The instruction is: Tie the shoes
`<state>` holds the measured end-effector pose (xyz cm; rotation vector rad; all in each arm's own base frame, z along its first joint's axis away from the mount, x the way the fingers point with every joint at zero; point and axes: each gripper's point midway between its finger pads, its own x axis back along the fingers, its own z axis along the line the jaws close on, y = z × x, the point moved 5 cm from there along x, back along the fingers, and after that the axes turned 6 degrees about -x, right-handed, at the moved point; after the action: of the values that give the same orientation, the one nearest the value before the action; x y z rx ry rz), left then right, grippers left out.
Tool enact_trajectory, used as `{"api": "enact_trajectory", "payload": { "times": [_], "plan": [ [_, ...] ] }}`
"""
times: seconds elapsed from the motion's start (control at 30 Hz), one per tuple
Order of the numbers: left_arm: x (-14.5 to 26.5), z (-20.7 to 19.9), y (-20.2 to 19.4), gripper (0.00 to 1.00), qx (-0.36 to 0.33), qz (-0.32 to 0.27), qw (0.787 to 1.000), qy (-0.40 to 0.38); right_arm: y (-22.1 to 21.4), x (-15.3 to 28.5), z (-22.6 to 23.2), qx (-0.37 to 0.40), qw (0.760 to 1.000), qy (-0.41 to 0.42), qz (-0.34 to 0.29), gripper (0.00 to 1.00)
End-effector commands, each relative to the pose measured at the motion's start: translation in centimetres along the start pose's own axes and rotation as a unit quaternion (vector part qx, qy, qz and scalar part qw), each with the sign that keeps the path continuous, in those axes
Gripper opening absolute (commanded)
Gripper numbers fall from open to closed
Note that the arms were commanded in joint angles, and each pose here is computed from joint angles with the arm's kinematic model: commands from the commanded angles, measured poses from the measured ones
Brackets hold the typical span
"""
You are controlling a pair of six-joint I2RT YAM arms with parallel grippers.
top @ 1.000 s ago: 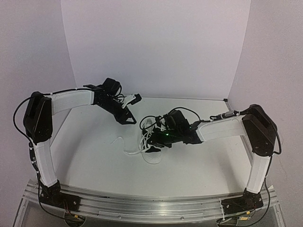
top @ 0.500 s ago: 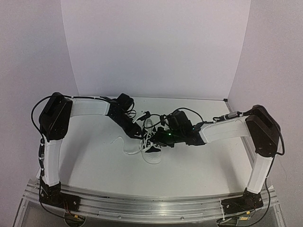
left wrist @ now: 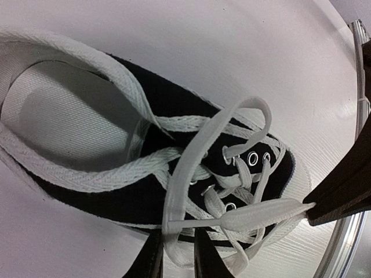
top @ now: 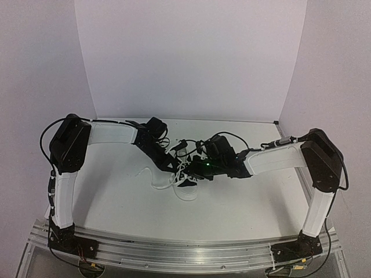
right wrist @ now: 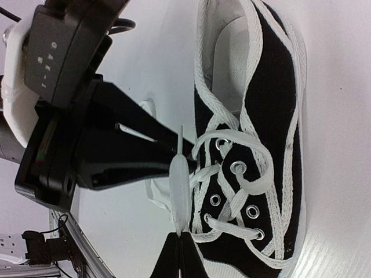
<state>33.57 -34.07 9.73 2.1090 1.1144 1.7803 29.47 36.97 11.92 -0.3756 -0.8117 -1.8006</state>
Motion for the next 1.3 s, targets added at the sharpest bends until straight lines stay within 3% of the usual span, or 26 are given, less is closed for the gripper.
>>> {"api": "enact_trajectory", "payload": {
  "times": [0.0, 0.47, 1.13, 1.2, 1.27],
  "plan": [
    [-0.2, 0.2, 0.0, 0.01, -0.003, -0.001, 1.0, 0.012, 0.8, 0.0, 1.0, 0.001, 1.0, 0.019, -0.009, 0.0],
    [4.6, 0.7, 4.4, 0.0, -0.042, -0.04, 0.995, 0.083, -0.8, 1.3, 0.9, 0.038, 0.998, 0.04, 0.029, 0.0],
    [6.4, -2.4, 4.8, 0.0, -0.023, -0.063, 0.998, 0.006, 3.3, -4.8, 0.8, -0.006, 0.999, 0.026, -0.027, 0.0],
    [5.8, -2.0, 4.0, 0.0, -0.015, -0.055, 0.998, 0.008, 3.4, -5.4, 1.1, 0.004, 0.999, 0.031, -0.023, 0.04],
    [5.3, -1.7, 3.7, 0.0, -0.006, -0.052, 0.999, 0.009, 3.5, -5.8, 1.2, 0.009, 0.999, 0.036, -0.02, 0.19]
  ]
}}
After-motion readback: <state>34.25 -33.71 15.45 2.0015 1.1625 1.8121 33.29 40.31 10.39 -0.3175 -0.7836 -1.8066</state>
